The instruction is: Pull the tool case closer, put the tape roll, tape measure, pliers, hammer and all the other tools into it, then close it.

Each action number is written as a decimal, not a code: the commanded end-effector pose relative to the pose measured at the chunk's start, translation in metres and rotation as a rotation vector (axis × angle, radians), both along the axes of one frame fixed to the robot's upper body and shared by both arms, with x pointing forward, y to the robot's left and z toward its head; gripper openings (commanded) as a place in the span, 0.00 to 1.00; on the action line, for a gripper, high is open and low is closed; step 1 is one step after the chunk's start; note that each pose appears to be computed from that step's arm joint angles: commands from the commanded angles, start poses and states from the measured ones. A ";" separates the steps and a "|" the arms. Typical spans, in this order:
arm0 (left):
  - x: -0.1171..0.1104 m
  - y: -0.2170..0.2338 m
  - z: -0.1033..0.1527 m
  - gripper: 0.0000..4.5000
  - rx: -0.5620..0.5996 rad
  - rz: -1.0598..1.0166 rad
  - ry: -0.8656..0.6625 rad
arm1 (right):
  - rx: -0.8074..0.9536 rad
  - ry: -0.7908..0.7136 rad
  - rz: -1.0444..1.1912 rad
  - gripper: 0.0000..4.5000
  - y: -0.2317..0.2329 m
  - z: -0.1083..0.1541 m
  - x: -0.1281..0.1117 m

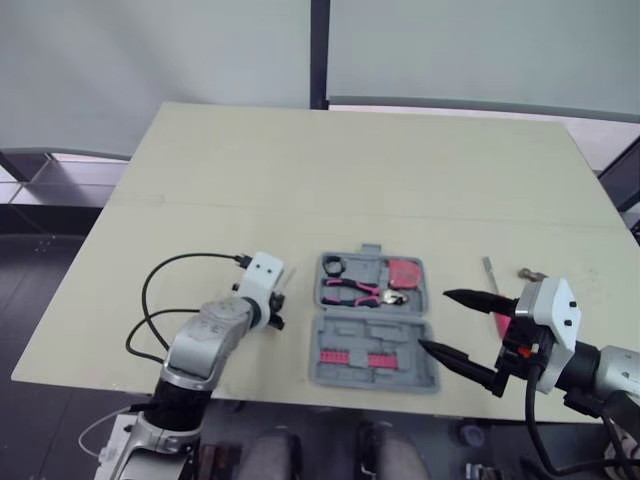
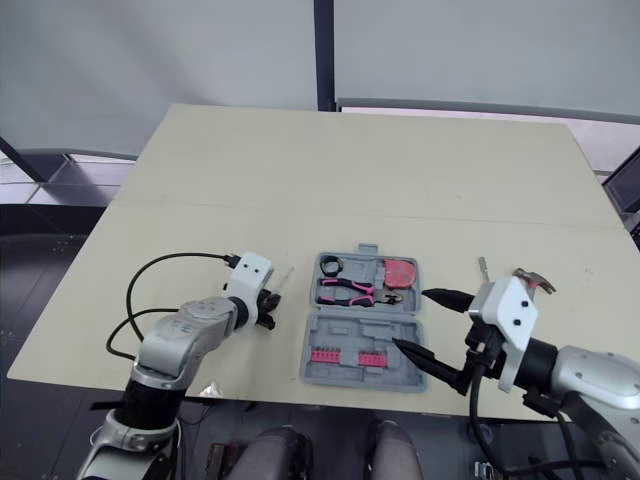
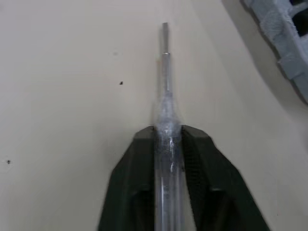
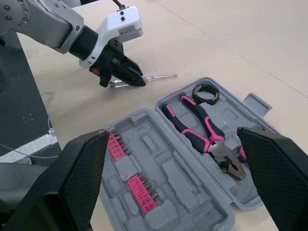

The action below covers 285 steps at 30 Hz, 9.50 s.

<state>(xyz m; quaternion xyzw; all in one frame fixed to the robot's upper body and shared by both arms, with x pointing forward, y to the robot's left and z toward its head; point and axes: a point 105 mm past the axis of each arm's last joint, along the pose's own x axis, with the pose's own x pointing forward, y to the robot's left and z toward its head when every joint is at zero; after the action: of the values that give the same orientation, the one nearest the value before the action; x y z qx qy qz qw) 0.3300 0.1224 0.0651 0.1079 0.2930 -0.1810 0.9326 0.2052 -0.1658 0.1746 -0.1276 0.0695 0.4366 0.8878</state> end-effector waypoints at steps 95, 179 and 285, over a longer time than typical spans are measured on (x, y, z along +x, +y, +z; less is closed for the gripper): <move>-0.019 -0.106 0.137 1.00 0.103 -1.382 -0.067 | -0.087 0.124 -0.159 1.00 -0.049 -0.046 -0.038; -0.069 0.143 0.056 0.99 -0.287 -0.519 -0.067 | -0.250 0.225 -0.594 1.00 -0.213 -0.023 -0.037; -0.090 -0.012 0.120 1.00 -0.188 -1.307 -0.363 | -0.127 0.301 -0.608 0.95 -0.052 -0.054 0.056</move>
<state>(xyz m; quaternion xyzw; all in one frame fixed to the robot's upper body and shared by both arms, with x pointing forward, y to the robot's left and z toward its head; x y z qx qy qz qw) 0.2404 0.1090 0.1798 0.2049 0.0053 -0.7180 0.6652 0.2672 -0.2291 0.0996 -0.0810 0.2875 0.0958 0.9495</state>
